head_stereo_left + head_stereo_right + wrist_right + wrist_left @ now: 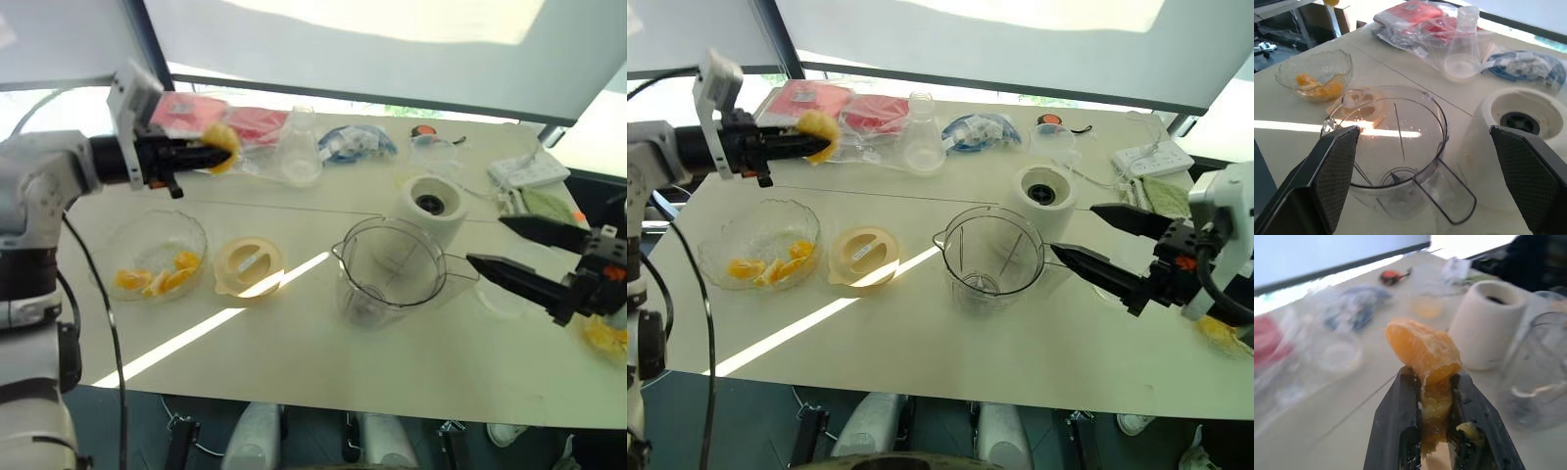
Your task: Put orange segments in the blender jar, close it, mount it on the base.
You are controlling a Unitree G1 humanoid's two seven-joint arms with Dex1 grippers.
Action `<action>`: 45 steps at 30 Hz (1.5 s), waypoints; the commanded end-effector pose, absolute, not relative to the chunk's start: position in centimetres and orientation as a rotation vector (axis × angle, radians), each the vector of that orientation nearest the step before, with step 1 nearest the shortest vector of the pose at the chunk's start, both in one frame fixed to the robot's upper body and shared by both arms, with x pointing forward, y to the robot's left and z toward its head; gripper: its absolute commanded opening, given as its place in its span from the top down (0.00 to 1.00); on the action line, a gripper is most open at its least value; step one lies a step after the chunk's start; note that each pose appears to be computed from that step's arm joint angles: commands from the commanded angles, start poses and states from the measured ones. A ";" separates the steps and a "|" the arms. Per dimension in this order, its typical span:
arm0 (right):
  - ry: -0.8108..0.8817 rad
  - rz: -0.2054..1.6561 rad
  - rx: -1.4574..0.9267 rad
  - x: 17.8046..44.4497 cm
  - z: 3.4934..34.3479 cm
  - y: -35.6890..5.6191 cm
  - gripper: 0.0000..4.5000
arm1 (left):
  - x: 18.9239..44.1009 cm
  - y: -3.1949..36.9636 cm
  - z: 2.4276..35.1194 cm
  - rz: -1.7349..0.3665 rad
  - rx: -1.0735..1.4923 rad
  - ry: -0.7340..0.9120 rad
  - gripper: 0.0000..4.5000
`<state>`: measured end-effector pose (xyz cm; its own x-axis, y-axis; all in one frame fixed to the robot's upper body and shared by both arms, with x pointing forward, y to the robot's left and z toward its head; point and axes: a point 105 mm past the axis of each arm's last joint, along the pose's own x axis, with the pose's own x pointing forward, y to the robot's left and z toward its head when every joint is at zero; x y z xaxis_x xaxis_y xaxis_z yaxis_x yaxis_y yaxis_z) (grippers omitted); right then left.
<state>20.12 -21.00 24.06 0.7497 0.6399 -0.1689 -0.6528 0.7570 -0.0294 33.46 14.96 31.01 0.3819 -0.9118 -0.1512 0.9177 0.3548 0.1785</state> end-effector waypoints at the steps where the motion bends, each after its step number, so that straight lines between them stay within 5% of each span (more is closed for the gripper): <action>1: 0.107 0.665 -0.109 19.2 24.2 -21.2 0.00 | 31.5 10.9 32.3 -1.509 0.291 -0.021 0.86; 9: 0.043 0.539 -0.076 18.4 22.8 -20.1 0.00 | 30.8 3.4 30.2 -1.882 0.313 0.038 0.86; 23: -0.002 0.458 -0.064 17.7 22.7 -19.6 0.00 | 31.6 -1.6 23.3 -1.918 0.625 0.083 0.86; 29: 0.012 0.446 -0.061 17.5 22.2 -19.9 0.00 | 33.0 -2.3 23.8 -1.814 0.631 -0.033 0.24; 40: 0.003 0.318 -0.157 17.7 21.3 -21.3 0.00 | 33.9 -0.5 32.0 -1.582 0.056 -0.330 0.24; 45: -0.021 0.175 -0.315 17.7 20.7 -23.0 0.00 | 33.6 2.7 30.8 -1.411 0.083 -0.346 0.24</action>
<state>17.96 -22.85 20.03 0.9772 0.2064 -0.0504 -0.2124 0.9490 -0.2329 34.26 2.24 29.91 0.1009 -0.9797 0.1735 0.9691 0.1362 0.2055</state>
